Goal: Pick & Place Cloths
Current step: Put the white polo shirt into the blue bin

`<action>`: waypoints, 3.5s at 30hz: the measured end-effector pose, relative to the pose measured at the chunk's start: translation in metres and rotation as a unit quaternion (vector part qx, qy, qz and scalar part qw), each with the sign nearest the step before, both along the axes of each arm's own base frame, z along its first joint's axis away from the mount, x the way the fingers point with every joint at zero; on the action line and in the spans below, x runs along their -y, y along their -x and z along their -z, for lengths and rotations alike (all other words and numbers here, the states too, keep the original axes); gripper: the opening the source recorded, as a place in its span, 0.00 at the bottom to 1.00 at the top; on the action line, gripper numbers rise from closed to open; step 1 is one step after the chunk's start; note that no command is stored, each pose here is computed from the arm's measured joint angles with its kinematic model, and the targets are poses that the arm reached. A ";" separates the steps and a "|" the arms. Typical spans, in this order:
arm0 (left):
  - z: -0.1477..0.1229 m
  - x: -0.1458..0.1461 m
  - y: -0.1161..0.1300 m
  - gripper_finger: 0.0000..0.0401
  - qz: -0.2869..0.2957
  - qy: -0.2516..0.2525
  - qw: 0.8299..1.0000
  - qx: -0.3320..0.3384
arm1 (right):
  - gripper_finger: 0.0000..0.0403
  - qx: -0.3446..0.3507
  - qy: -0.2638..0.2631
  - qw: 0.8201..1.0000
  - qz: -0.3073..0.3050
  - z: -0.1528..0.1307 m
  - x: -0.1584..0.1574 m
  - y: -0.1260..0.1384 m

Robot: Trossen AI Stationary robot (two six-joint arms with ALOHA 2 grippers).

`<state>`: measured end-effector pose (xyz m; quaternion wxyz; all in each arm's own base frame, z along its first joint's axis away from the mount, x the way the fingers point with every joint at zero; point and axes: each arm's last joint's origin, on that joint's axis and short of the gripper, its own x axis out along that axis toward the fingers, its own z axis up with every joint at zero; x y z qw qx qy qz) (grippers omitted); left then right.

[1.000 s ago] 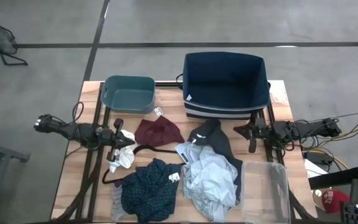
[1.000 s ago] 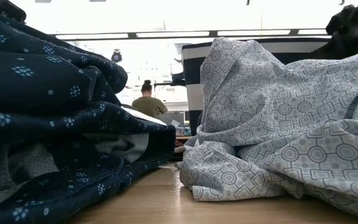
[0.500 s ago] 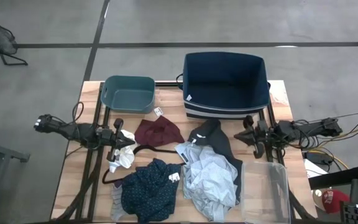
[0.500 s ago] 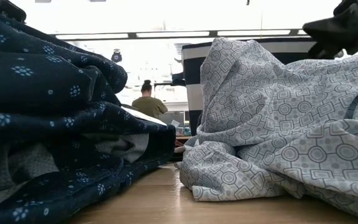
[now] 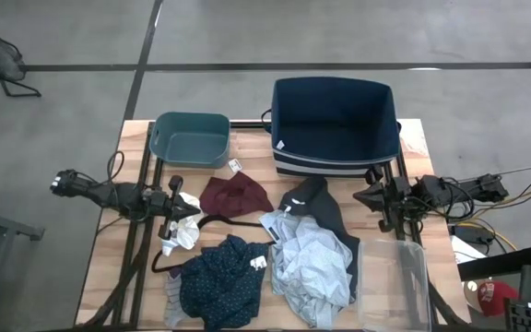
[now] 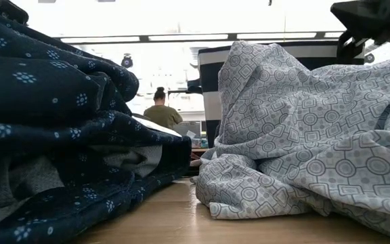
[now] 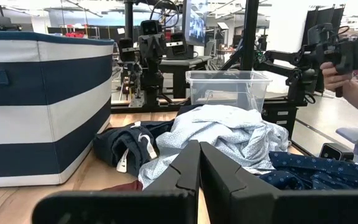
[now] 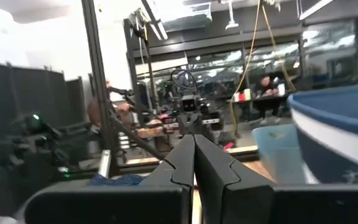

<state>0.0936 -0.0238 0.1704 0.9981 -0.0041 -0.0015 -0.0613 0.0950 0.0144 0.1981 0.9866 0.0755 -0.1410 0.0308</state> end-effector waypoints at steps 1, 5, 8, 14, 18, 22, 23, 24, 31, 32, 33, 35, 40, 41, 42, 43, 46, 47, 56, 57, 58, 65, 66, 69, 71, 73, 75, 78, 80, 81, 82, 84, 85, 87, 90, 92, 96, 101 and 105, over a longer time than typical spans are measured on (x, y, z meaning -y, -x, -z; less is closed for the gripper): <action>0.000 0.000 0.000 0.03 0.000 0.000 1.000 0.000 | 0.02 0.002 0.007 1.000 0.012 0.000 0.001 0.000; 0.000 0.000 0.000 0.03 0.000 0.000 1.000 0.000 | 0.02 0.008 0.006 0.999 0.030 -0.002 0.002 0.001; 0.000 0.000 0.000 0.03 0.000 0.000 1.000 0.000 | 0.02 0.003 0.000 1.000 0.023 -0.001 0.001 0.000; 0.000 0.000 0.000 0.03 0.000 0.000 1.000 0.001 | 0.02 -0.027 -0.036 0.999 -0.027 0.004 -0.002 -0.005; 0.000 0.000 0.000 0.03 0.000 0.000 1.000 0.001 | 0.02 -0.057 -0.050 0.996 -0.044 0.009 -0.005 -0.012; 0.000 0.000 0.000 0.03 0.000 0.000 1.000 0.001 | 0.02 -0.090 -0.084 0.991 -0.050 0.014 -0.007 -0.020; 0.000 0.000 0.000 0.04 0.000 0.000 1.000 0.001 | 0.02 -0.101 -0.090 0.989 -0.052 0.016 -0.007 -0.022; 0.000 0.000 0.000 0.04 0.000 0.000 1.000 0.001 | 0.02 -0.114 -0.093 0.988 -0.052 0.017 -0.008 -0.024; 0.000 0.000 0.000 0.03 0.000 0.000 1.000 0.001 | 0.13 -0.173 -0.109 0.977 -0.052 0.009 -0.012 -0.043; 0.000 0.000 0.000 0.04 0.000 0.000 1.000 0.001 | 0.15 -0.178 -0.107 0.977 -0.051 0.006 -0.013 -0.046; 0.000 0.000 0.000 0.03 0.000 0.000 1.000 0.001 | 0.18 -0.182 -0.107 0.976 -0.051 0.001 -0.014 -0.051; 0.000 0.000 0.000 0.03 0.000 0.000 1.000 0.001 | 0.24 -0.196 -0.104 0.974 -0.049 -0.006 -0.016 -0.059; 0.000 0.000 0.000 0.03 0.000 0.000 1.000 0.001 | 0.38 -0.277 -0.089 0.956 -0.032 -0.021 -0.021 -0.083; 0.000 0.000 0.000 0.03 0.000 0.000 1.000 0.001 | 0.41 -0.297 -0.086 0.951 -0.028 -0.023 -0.022 -0.088; 0.000 0.000 0.000 0.03 0.000 0.000 1.000 0.001 | 0.43 -0.317 -0.084 0.944 -0.025 -0.024 -0.023 -0.093; 0.000 0.000 0.000 0.03 0.000 0.000 1.000 0.001 | 0.45 -0.335 -0.083 0.938 -0.023 -0.025 -0.024 -0.098; 0.000 0.000 0.000 0.03 0.000 0.000 1.000 0.001 | 0.49 -0.396 -0.075 0.915 -0.033 -0.026 -0.033 -0.112; 0.000 0.000 0.000 0.04 0.000 0.000 1.000 0.001 | 0.50 -0.412 -0.069 0.908 -0.046 -0.028 -0.036 -0.118; 0.000 0.000 0.000 0.04 0.000 0.000 1.000 0.001 | 0.55 -0.453 -0.015 0.873 -0.182 -0.055 -0.095 -0.160; 0.000 0.000 0.000 0.03 0.000 0.000 1.000 0.001 | 0.55 -0.464 -0.007 0.867 -0.181 -0.055 -0.102 -0.165; 0.000 0.000 0.000 0.04 0.000 0.000 1.000 0.001 | 0.55 -0.476 -0.001 0.861 -0.179 -0.055 -0.110 -0.169; 0.000 0.000 0.000 0.03 0.000 0.000 1.000 0.001 | 0.56 -0.593 0.043 0.800 -0.078 -0.048 -0.153 -0.195; 0.000 0.000 0.000 0.03 0.000 0.000 1.000 0.001 | 0.57 -0.612 0.044 0.787 -0.064 -0.046 -0.158 -0.197; 0.000 0.000 0.000 0.04 0.000 0.000 1.000 0.001 | 0.60 -0.652 0.040 0.757 -0.037 -0.038 -0.168 -0.208; 0.000 0.000 0.000 0.04 0.000 0.000 1.000 0.001 | 0.62 -0.667 0.041 0.744 -0.028 -0.030 -0.175 -0.216; 0.000 0.000 0.000 0.03 0.000 0.000 1.000 0.001 | 0.64 -0.685 0.048 0.727 -0.018 -0.019 -0.178 -0.221; 0.000 0.000 0.000 0.04 0.000 0.000 1.000 0.001 | 0.67 -0.701 0.056 0.710 -0.009 -0.007 -0.181 -0.225; 0.000 0.000 0.000 0.04 0.000 0.000 1.000 0.001 | 0.69 -0.718 0.075 0.691 -0.008 0.008 -0.183 -0.229; 0.000 0.000 0.000 0.04 0.000 0.000 1.000 0.001 | 0.68 -0.725 0.088 0.683 -0.010 0.018 -0.185 -0.232; 0.000 0.000 0.000 0.04 0.000 0.000 1.000 0.001 | 0.68 -0.728 0.089 0.680 -0.008 0.022 -0.185 -0.233; 0.000 0.000 0.000 0.03 0.000 0.000 1.000 0.001 | 0.66 -0.731 0.091 0.676 -0.007 0.026 -0.185 -0.234; 0.000 0.000 0.000 0.03 0.000 0.000 1.000 0.000 | 0.62 -0.736 0.090 0.671 -0.006 0.032 -0.184 -0.236; 0.000 0.000 0.000 0.03 0.000 0.000 1.000 0.000 | 0.59 -0.738 0.089 0.669 -0.007 0.034 -0.184 -0.237; 0.000 0.000 0.000 0.03 0.000 0.000 1.000 0.000 | 0.52 -0.739 0.090 0.668 -0.007 0.037 -0.184 -0.238; 0.000 0.000 0.000 0.04 0.000 0.000 1.000 0.000 | 0.38 -0.739 0.098 0.667 -0.011 0.038 -0.183 -0.239; 0.000 0.000 0.000 0.04 0.000 0.000 1.000 0.000 | 0.26 -0.737 0.099 0.669 -0.013 0.035 -0.183 -0.238; 0.000 0.000 0.000 0.03 0.000 0.000 1.000 0.000 | 0.06 -0.731 0.105 0.674 -0.023 0.023 -0.181 -0.235; 0.000 0.000 0.000 0.04 0.000 0.000 1.000 0.000 | 0.03 -0.712 0.117 0.693 0.002 -0.002 -0.174 -0.227; 0.000 0.000 0.000 0.04 0.000 0.000 1.000 -0.001 | 0.03 -0.680 0.129 0.721 0.036 -0.033 -0.164 -0.215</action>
